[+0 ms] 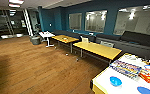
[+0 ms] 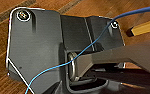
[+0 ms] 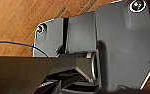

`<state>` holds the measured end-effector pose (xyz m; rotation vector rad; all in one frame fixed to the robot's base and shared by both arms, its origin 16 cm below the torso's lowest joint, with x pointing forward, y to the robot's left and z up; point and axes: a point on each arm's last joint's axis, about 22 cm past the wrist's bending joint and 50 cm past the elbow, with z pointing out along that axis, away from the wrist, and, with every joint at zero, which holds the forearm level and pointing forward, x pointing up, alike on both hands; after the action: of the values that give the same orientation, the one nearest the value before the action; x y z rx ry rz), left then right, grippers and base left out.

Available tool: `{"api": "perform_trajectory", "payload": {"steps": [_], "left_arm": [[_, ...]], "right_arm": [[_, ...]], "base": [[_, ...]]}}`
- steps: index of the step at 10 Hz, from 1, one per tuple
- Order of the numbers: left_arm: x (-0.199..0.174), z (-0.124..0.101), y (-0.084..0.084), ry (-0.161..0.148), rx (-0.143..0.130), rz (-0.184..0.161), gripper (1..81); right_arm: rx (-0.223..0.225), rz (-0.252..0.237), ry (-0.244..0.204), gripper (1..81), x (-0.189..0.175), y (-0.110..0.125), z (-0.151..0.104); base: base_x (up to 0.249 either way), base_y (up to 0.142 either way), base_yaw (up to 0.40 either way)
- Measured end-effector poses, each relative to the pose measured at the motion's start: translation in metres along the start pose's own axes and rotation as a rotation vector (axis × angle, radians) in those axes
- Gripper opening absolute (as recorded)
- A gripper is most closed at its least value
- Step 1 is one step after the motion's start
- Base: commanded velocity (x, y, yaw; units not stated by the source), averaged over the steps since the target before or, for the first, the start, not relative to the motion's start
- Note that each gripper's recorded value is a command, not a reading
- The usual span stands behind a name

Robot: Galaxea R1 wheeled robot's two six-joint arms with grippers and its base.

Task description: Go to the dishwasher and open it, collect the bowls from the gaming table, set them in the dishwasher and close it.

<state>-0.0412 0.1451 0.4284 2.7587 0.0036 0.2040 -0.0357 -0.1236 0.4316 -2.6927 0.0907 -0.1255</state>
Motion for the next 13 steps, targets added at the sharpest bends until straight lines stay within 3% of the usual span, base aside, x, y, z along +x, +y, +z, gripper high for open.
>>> {"api": "perform_trajectory", "payload": {"steps": [7, 8, 13], "left_arm": [[-0.001, 0.001, 0.005, -0.003, -0.007, -0.001, 81.1], [0.006, 0.000, -0.003, 0.011, 0.004, 0.003, 81.1], [0.000, 0.000, -0.002, 0.000, 0.003, 0.001, 81.1]], "right_arm": [[-0.005, -0.004, 0.011, 81.1, 0.007, 0.003, 0.000], [-0.001, -0.001, 0.007, 81.1, 0.004, -0.001, 0.001], [-0.003, -0.003, 0.007, 81.1, 0.004, 0.001, 0.000]], "base": [[0.000, 0.000, -0.367], [0.000, 0.000, -0.394], [0.000, 0.000, -0.394]]}}
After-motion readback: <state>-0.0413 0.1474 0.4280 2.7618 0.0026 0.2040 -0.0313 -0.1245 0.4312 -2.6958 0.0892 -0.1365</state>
